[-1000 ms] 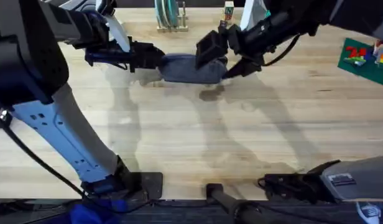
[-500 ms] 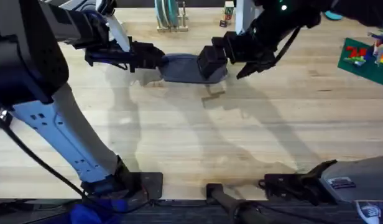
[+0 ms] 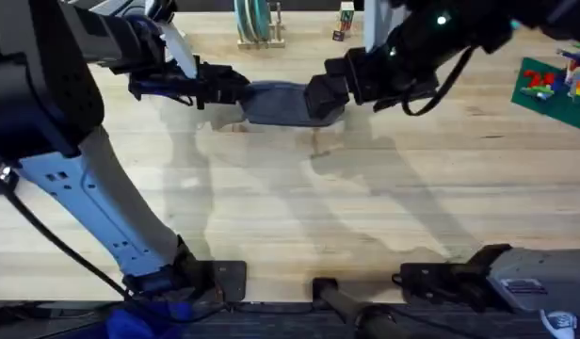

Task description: Unzip the bag, pick up the pens from the table one at a time and place them inside, then zip the bag closed.

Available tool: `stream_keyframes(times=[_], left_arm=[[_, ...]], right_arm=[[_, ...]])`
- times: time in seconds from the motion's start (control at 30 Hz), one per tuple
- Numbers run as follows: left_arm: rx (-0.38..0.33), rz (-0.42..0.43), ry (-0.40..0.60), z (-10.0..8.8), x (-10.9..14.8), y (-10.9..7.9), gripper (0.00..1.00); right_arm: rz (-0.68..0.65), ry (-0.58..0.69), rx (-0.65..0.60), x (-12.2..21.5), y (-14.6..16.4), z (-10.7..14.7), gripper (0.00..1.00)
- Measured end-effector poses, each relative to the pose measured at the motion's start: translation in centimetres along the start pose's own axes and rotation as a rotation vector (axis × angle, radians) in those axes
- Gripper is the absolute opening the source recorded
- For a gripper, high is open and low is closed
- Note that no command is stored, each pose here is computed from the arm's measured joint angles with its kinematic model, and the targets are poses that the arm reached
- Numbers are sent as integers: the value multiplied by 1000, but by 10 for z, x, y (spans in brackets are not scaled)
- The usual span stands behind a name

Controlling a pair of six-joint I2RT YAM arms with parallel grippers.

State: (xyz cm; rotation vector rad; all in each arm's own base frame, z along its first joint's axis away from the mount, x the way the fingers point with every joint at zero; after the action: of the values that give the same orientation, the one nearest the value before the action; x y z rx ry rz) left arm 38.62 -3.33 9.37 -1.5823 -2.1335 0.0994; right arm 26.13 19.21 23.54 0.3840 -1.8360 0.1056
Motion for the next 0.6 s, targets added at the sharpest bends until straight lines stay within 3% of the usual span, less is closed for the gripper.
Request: stream_keyframes(times=[0.6], left_arm=[[4,0,0,0,0,0,41]], right_arm=[[36,-113,101,9,6,-14,996]])
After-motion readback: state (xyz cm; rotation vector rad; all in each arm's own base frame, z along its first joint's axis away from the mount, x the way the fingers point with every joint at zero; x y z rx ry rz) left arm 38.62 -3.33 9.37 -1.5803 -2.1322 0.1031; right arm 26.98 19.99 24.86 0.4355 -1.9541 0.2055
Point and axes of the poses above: each hand's point on the last joint's axis, 136 mm out from that joint toward the fingers, its own x axis back along the fingers, its own y axis along the line the jaws close on, z = x × y, the point moved 4 cm from there along x, back along the fingers, and after that the axes turned 5 degrees about x, right-handed, at the moved point
